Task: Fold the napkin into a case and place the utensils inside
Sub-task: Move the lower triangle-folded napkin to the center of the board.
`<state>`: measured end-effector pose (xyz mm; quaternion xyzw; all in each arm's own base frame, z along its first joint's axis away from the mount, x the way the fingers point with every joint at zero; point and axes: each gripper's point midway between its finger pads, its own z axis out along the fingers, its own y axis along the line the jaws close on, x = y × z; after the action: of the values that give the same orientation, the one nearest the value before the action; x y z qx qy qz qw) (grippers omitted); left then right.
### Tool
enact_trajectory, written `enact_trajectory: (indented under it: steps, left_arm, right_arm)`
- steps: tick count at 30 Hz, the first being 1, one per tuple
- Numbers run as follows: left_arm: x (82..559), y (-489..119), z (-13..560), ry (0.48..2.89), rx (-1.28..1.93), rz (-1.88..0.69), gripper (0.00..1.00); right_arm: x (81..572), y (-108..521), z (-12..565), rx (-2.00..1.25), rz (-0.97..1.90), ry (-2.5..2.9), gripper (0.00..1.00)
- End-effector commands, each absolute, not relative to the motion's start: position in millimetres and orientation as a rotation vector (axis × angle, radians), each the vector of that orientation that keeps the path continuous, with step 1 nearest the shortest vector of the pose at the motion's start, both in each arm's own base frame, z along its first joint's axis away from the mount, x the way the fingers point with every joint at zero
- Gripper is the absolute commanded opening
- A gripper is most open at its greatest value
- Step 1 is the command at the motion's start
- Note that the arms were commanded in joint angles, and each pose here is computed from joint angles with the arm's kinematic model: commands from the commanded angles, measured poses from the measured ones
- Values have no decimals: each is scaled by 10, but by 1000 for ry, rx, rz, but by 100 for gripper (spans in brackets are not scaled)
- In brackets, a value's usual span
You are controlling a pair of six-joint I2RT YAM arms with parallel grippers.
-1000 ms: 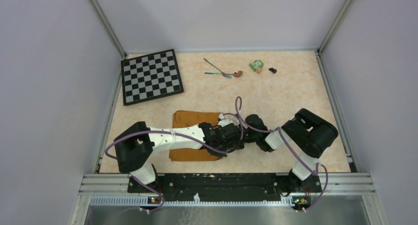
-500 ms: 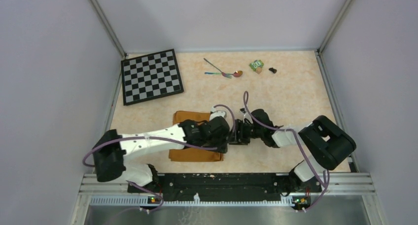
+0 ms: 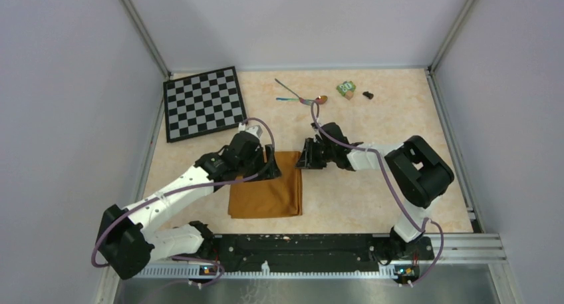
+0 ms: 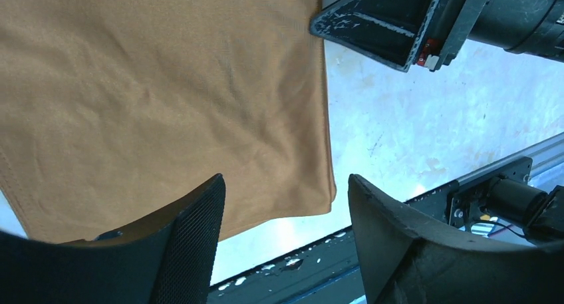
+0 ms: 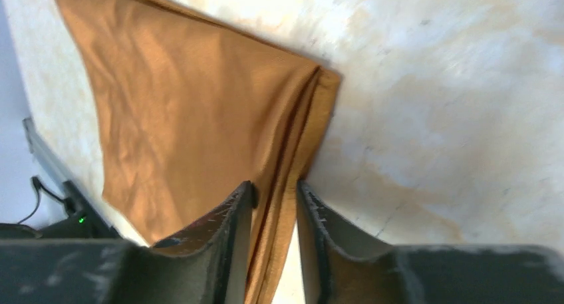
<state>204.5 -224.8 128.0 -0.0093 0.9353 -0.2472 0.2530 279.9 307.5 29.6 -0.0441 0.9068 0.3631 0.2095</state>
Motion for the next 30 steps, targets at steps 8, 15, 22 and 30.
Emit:
enact_trajectory:
  steps: [8,15,22,30]
  left_arm:
    - [2565,-1968,1304,2432,-124,-840,75]
    - [3104,-1835,1273,2361,-288,-875,74]
    - [3388,-1675,1200,2358,-359,-815,73]
    - [3564,-1627,1081,2396,-391,-815,72]
  right_arm:
    - [3506,2856,127,-212,761,2494,0]
    - [3887,2790,230,-436,775,2516,21]
    - [3230,2813,789,-468,864,2532,41]
    - [2551,2824,597,-476,1081,2609,28]
